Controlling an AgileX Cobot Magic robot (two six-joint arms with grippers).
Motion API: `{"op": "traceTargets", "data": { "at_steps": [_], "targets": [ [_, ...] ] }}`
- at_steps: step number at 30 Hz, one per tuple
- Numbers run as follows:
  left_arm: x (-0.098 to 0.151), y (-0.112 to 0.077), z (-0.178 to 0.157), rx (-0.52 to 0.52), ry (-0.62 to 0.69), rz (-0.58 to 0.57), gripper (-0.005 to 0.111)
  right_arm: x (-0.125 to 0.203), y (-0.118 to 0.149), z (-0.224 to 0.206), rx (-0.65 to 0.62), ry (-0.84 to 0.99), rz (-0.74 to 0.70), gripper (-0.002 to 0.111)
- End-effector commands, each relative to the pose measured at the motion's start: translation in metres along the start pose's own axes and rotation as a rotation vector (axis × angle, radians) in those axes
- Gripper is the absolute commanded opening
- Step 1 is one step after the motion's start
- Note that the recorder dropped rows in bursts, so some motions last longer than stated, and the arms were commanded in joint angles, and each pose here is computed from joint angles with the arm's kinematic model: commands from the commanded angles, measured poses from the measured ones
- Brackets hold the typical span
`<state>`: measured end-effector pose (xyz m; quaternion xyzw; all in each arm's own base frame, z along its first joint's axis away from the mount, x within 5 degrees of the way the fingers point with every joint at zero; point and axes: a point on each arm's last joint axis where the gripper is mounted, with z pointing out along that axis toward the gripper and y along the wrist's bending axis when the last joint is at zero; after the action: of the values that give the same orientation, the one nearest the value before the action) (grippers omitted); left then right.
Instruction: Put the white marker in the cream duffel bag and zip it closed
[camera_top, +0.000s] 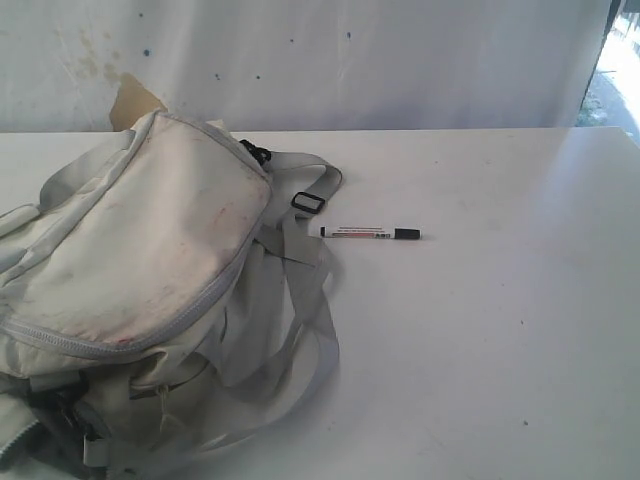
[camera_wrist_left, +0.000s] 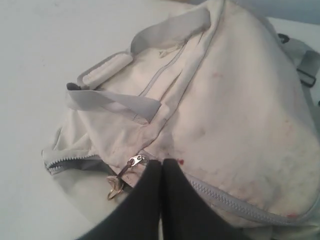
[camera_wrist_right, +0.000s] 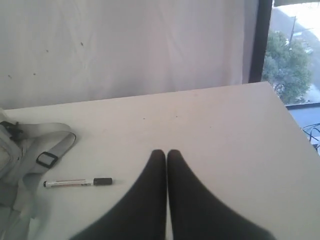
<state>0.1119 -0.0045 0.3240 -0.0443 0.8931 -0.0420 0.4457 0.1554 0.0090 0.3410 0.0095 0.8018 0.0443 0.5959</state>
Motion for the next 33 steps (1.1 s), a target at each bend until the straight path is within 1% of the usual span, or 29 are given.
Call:
{"op": "traceTargets", "data": {
  "at_steps": [1,2,5,6,7,9,11,12,15,18,21,24,26,27,30,33],
  "targets": [
    [-0.023,-0.003,0.031,-0.012,0.111,0.035,0.0,-0.009,0.013,0.017,-0.066,0.03,-0.041,0.001],
    [-0.027,-0.004,0.036,-0.013,0.125,0.035,0.002,-0.009,0.017,0.021,-0.085,0.05,-0.066,0.003],
    [-0.039,-0.005,0.057,-0.021,0.186,0.034,0.016,-0.007,0.028,0.032,-0.139,0.124,-0.076,0.014],
    [-0.043,-0.006,0.065,-0.023,0.208,0.034,0.024,-0.006,0.033,0.036,-0.163,0.15,-0.058,0.019],
    [-0.046,-0.006,0.071,-0.024,0.215,0.034,0.031,-0.005,0.037,0.039,-0.183,0.17,-0.033,0.024],
    [-0.05,-0.006,0.083,-0.026,0.23,0.031,0.045,-0.002,0.049,0.046,-0.237,0.233,0.036,0.031],
    [-0.053,-0.006,0.093,-0.031,0.237,0.029,0.056,0.0,0.06,0.052,-0.284,0.288,0.063,0.034],
    [-0.055,-0.005,0.097,-0.042,0.244,0.043,0.059,0.001,0.065,0.055,-0.306,0.317,0.052,0.035],
    [-0.058,-0.005,0.109,-0.05,0.273,0.049,0.062,0.001,0.078,0.065,-0.358,0.402,0.036,0.035],
    [-0.056,0.006,0.122,-0.087,0.317,0.016,0.061,0.0,0.087,0.075,-0.39,0.494,0.04,0.037],
    [-0.053,0.024,0.133,-0.137,0.364,-0.075,0.061,0.002,0.094,0.088,-0.414,0.557,0.05,0.041],
    [-0.052,0.033,0.139,-0.123,0.376,-0.172,0.061,0.007,0.103,0.102,-0.471,0.593,0.088,0.045],
    [-0.052,0.031,0.143,-0.086,0.371,-0.16,0.061,0.012,0.111,0.11,-0.529,0.607,0.111,0.045],
    [-0.052,0.029,0.145,-0.067,0.367,-0.13,0.061,0.014,0.115,0.114,-0.569,0.606,0.121,0.045],
    [-0.052,0.026,0.153,-0.008,0.328,-0.108,0.061,0.025,0.128,0.123,-0.696,0.658,0.163,0.045],
    [-0.046,0.026,0.163,0.008,0.334,-0.097,0.061,0.04,0.142,0.13,-0.811,0.717,0.153,0.045]
  ]
}}
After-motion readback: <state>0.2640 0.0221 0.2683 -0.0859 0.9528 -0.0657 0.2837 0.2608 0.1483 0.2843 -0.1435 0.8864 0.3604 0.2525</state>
